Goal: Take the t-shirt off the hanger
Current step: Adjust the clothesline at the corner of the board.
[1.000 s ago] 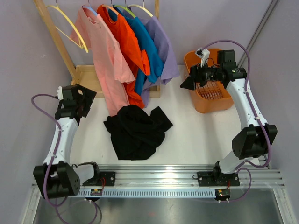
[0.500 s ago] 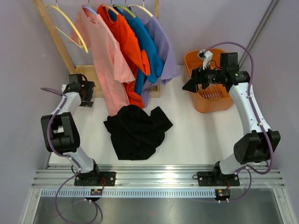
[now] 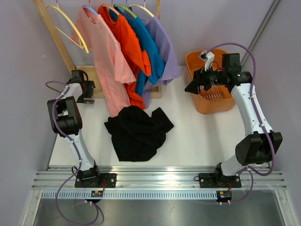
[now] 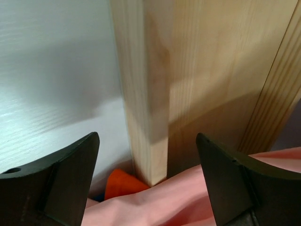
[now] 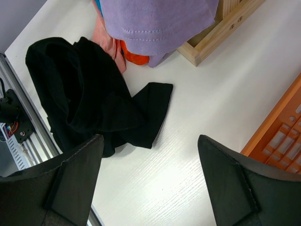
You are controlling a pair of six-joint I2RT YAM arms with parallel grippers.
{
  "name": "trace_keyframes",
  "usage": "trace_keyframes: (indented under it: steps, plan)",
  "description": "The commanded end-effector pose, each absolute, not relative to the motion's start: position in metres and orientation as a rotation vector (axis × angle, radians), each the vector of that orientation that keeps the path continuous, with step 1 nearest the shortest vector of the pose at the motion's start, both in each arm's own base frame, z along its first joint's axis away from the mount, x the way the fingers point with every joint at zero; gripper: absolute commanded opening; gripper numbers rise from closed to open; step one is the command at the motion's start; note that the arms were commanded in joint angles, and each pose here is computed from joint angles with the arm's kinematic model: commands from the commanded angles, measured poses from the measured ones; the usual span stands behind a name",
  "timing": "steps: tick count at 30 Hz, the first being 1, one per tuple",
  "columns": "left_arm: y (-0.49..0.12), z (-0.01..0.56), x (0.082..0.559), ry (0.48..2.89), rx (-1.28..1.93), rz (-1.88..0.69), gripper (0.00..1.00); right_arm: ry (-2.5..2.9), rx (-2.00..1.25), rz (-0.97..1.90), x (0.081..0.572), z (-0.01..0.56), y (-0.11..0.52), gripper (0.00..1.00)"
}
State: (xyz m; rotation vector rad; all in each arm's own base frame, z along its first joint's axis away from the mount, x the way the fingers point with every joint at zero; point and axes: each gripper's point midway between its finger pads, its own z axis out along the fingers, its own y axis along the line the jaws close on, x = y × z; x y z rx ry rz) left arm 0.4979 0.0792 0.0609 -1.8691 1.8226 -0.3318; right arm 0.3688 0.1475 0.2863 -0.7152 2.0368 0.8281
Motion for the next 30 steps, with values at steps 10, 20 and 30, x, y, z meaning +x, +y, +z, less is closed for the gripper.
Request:
trace_keyframes:
  steps: [10,20,30]
  plan:
    - [0.079,0.034,0.501,1.890,-2.014,-0.257,0.59,2.005,-0.701,0.778,0.377,0.302,0.140,0.88]
    - [0.072,0.037,0.490,1.905,-2.011,-0.284,0.21,1.995,-0.694,0.778,0.376,0.303,0.139,0.88]
    - [0.056,0.041,0.466,1.941,-1.970,-0.326,0.14,1.968,-0.695,0.799,0.373,0.309,0.142,0.89]
